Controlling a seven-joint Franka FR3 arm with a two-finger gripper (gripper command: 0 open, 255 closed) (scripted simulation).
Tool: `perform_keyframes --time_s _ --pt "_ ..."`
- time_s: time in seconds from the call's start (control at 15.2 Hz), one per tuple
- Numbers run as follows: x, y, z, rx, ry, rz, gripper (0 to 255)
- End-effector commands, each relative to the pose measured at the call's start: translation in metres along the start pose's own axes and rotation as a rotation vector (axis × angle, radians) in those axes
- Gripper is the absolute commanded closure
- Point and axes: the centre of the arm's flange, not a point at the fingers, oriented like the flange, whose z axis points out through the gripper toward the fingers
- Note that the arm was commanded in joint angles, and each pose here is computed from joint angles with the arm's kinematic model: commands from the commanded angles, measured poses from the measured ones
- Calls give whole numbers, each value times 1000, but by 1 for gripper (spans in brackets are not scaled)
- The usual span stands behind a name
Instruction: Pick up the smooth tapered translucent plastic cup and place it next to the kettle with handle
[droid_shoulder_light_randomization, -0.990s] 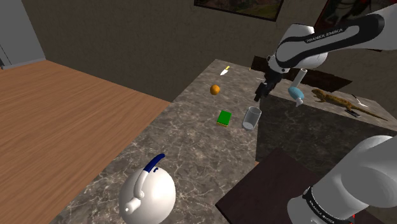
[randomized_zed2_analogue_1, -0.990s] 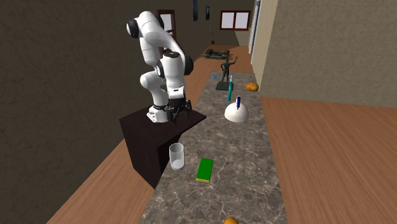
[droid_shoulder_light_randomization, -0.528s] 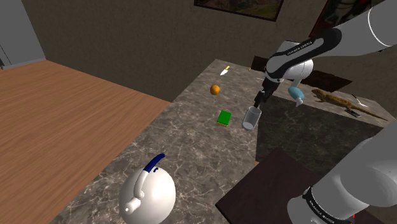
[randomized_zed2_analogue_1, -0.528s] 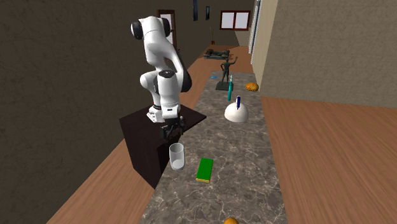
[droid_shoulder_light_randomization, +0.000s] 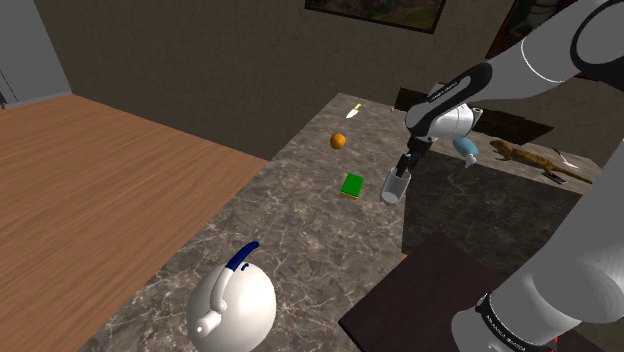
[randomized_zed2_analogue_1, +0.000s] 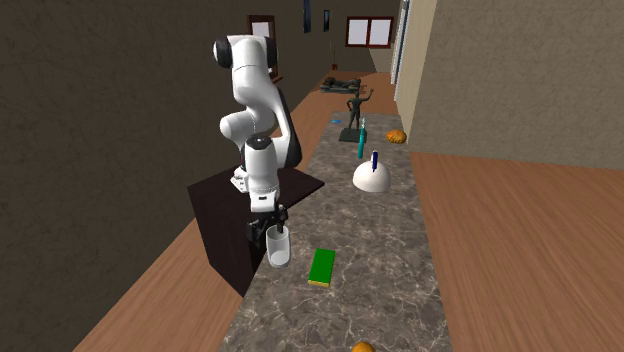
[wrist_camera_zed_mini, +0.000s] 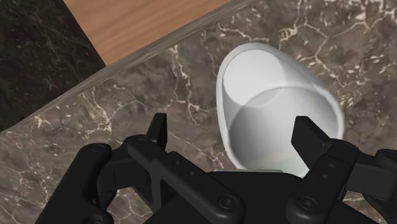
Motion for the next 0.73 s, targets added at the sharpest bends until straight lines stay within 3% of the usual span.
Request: perform_keyframes --time_s 0.0,0.2,0.66 --pt "-1 1 10 0 0 0 0" --pt "-1 1 24 0 0 0 0" --pt "-1 1 24 0 0 0 0"
